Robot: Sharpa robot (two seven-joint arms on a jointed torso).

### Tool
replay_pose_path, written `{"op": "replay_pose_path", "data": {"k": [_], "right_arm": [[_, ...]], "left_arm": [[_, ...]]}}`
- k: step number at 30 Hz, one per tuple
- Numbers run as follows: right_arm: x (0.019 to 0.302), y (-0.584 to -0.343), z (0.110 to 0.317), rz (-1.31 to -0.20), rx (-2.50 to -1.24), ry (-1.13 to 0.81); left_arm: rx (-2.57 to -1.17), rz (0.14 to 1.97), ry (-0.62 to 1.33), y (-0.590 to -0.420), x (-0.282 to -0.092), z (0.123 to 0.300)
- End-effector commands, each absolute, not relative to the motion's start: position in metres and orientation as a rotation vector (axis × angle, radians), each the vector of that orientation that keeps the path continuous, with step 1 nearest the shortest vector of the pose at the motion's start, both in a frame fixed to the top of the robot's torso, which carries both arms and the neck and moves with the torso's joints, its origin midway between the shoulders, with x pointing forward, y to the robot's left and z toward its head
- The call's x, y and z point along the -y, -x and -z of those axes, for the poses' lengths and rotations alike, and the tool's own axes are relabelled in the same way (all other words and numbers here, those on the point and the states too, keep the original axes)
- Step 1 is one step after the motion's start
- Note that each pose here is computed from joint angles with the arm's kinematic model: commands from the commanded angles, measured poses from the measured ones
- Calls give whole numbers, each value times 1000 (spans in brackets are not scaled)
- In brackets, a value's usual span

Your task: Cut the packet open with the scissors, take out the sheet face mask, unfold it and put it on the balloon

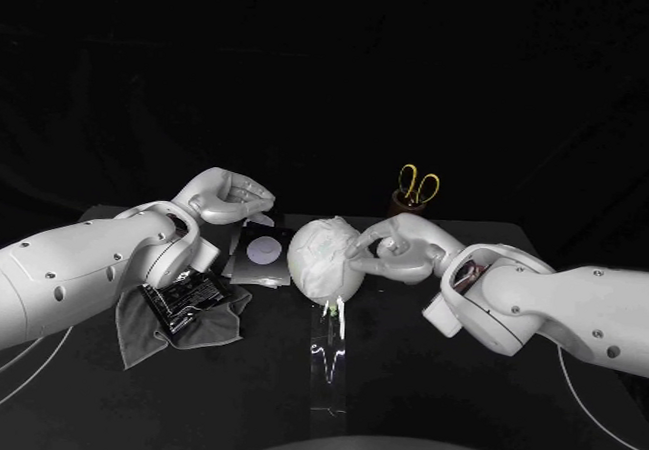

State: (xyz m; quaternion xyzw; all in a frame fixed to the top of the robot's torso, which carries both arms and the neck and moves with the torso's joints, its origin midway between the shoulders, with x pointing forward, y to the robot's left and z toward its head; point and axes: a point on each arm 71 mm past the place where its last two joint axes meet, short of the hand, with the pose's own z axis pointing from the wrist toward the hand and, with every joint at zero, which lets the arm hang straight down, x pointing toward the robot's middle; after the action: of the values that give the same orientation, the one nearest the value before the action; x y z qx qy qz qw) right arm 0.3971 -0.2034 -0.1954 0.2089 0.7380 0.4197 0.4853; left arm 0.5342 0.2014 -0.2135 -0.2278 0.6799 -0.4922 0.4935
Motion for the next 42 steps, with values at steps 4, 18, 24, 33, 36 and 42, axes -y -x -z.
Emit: {"op": "replay_pose_path", "data": {"k": [4,18,24,33,36,42], "right_arm": [[227,-429,180,-1127,-1631,-607],[250,-512,179,-1011,-1615,-682],[243,-527,180,-975,-1671,-656],[225,-534,183,-940,-1803,-573],[221,-535,185,-936,-1831,-552],[211,-537,188,-926,-1897,-498]], "left_arm": [[-1628,1195,717,-525,-201,219],[-1701,1221,814,-511,-184,221],[-1735,1178,756,-512,-175,219],[-1754,1106,640,-518,-157,211],[-1754,1101,615,-519,-152,209],[-1749,1107,573,-520,-142,204]]}}
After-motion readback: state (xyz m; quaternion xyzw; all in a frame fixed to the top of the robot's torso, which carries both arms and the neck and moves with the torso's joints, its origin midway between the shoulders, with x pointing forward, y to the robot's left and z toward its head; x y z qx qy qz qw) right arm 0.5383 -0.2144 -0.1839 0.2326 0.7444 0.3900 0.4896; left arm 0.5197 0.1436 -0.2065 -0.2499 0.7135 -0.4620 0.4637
